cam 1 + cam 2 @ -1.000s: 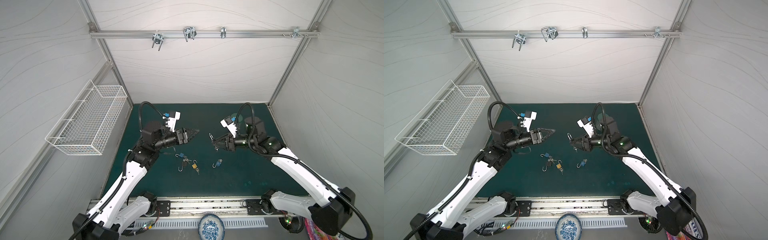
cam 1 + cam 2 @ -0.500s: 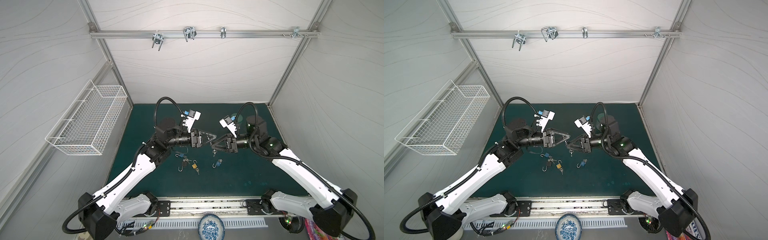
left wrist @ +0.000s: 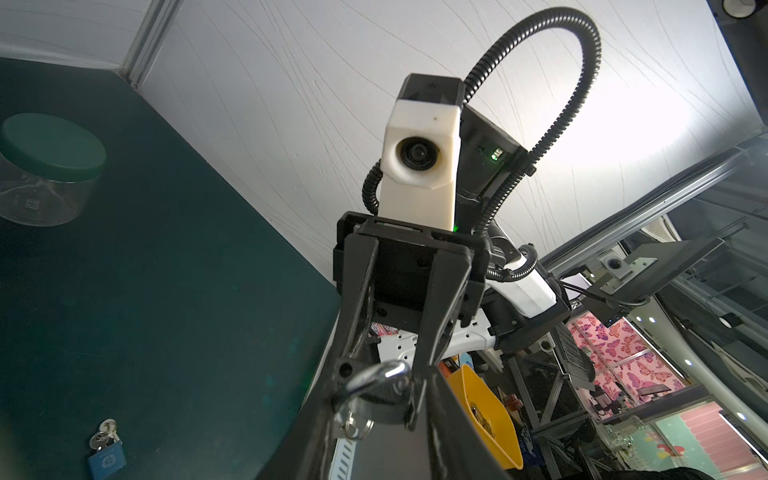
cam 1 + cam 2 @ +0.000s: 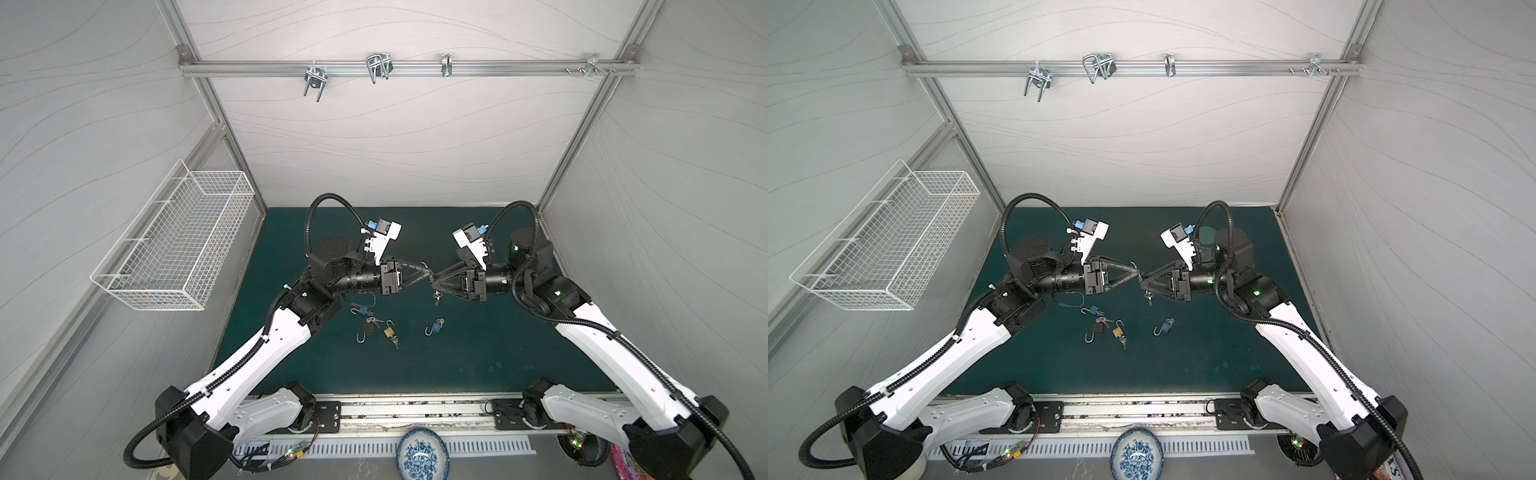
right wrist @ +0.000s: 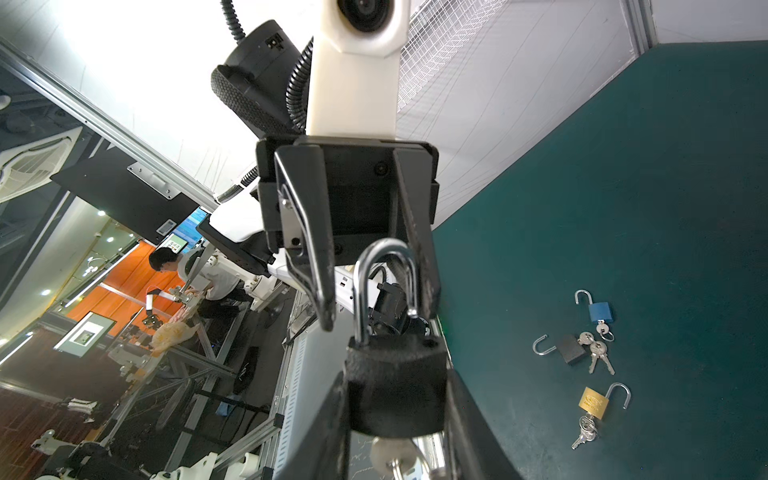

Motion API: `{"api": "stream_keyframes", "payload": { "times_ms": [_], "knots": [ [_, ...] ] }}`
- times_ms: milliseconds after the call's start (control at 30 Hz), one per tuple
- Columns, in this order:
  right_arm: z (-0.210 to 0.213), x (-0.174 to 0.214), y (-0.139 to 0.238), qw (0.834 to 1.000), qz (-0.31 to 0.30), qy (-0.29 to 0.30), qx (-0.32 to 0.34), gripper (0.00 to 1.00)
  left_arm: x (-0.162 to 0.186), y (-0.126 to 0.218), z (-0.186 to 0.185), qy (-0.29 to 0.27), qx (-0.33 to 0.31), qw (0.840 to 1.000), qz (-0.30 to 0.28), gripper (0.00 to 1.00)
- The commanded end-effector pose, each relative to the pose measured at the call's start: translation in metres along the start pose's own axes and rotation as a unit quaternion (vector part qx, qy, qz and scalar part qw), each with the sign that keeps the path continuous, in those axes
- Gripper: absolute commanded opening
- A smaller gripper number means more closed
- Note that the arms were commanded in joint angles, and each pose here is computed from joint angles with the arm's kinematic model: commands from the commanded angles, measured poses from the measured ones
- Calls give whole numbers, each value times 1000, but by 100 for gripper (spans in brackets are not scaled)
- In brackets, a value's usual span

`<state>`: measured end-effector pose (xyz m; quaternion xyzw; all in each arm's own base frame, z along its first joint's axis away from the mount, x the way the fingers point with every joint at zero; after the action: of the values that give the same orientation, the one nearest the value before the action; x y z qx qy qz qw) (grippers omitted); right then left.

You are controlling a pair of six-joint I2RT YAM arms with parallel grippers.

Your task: Lock with the key

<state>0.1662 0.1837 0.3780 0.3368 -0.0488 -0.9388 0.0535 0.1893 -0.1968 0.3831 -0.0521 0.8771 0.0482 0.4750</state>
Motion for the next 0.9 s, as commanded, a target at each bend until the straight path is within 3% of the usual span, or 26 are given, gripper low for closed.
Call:
{"api": "stream_keyframes", "payload": {
  "times_ms": [0, 367, 633, 800, 833, 867],
  "knots": [
    [11, -2, 4, 1000, 1, 21, -13, 0, -17, 5, -17, -37, 13, 999, -31, 33],
    [14, -1, 5, 1000, 7, 20, -18, 0, -17, 6, -15, -36, -3, 999, -35, 11],
    [15, 0, 6, 1000, 8, 21, -18, 0, -16, 10, -18, -37, -11, 998, -40, 1],
    [20, 0, 8, 999, 6, 41, -23, 0, -18, 13, -20, -36, -26, 998, -46, 0],
    [22, -1, 9, 999, 1, 50, -18, 10, -20, 13, -20, -32, -31, 998, -49, 0],
    [25, -1, 11, 998, -7, 64, -14, 31, -21, 13, -21, -29, -35, 998, -52, 0]
  ]
}}
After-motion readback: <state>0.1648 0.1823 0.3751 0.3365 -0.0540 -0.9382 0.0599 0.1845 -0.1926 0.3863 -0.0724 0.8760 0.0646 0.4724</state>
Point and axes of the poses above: each gripper's point midway between its finger pads, its own y axis back along the fingers, its own z axis along the line the jaws close on, x = y × z, the point moved 10 cm from there along y, back along the fingers, and after that the axes turned 13 degrees about -y, right-handed, at the moved point
